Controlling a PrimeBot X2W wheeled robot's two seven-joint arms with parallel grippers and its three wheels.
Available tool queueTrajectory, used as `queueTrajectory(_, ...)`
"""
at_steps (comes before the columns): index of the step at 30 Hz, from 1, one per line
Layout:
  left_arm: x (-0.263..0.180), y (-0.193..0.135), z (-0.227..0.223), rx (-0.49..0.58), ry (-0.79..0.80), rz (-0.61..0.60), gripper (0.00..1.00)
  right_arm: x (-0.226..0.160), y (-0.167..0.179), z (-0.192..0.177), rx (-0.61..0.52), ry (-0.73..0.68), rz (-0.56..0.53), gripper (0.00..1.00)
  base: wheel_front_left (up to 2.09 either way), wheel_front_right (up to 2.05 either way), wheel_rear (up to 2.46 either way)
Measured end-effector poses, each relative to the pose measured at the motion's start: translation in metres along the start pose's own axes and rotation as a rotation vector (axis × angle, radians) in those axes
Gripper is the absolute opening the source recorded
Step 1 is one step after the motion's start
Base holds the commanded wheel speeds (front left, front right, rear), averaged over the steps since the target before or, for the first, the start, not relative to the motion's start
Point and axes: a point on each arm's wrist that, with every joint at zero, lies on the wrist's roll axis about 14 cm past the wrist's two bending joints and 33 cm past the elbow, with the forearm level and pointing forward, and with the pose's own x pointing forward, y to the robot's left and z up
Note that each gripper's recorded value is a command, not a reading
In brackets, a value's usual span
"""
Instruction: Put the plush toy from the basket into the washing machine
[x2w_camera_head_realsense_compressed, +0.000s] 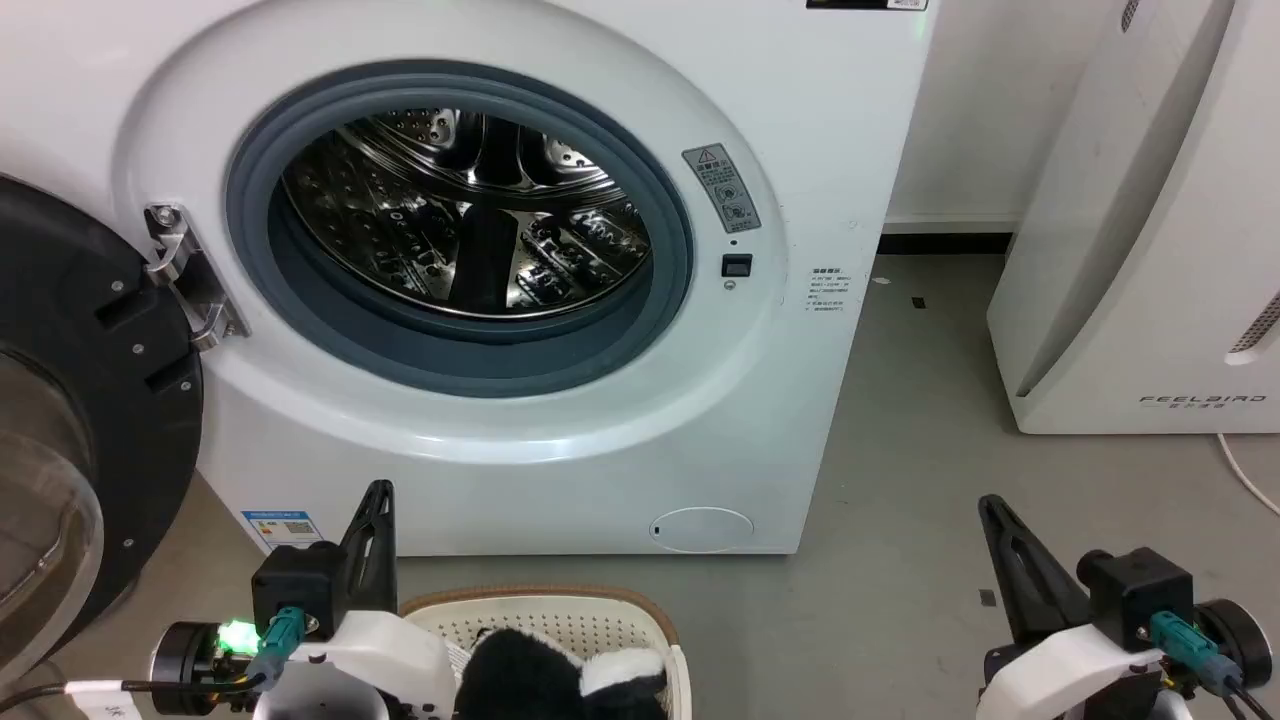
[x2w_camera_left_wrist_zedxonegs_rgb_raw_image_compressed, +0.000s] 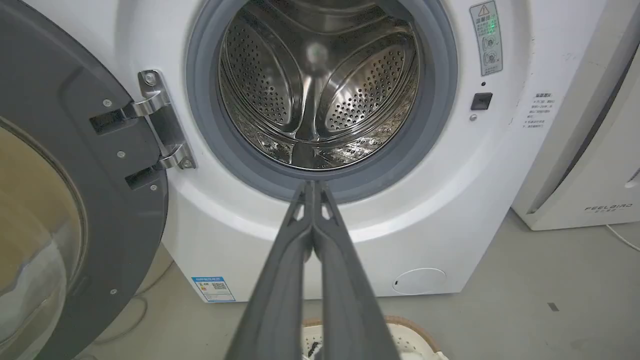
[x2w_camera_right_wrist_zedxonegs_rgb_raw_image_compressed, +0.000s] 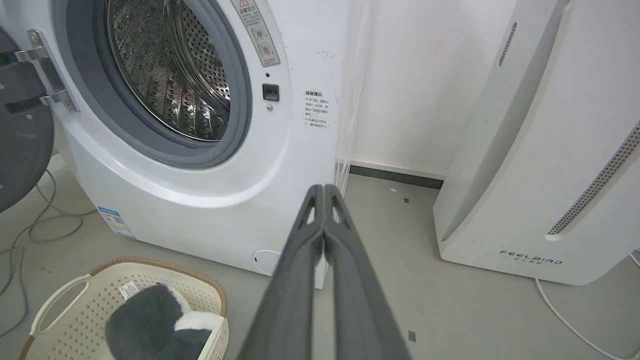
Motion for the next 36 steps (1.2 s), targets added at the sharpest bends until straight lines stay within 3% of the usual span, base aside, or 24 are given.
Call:
queueTrajectory(18,0.0,0.0,0.0,0.0,0.0,0.0,0.0,0.0,0.0,0.0,0.0,0.0,0.0,0.0,0.0,0.0,0.0)
queueTrajectory(19,0.0001,0.0002,-0.0002,0.0,0.001,0.001,1.0,-0.0001,0.0,-0.0001,0.001,0.0,0.0,1.0,0.0,0.0,0.0)
queueTrajectory(36,0.0034,-0.0064,-0.0022,0.0,-0.009,-0.012,1.0,0.0002,-0.008,0.0039,0.058,-0.031,-0.023,1.0,0.0,0.0,0.0)
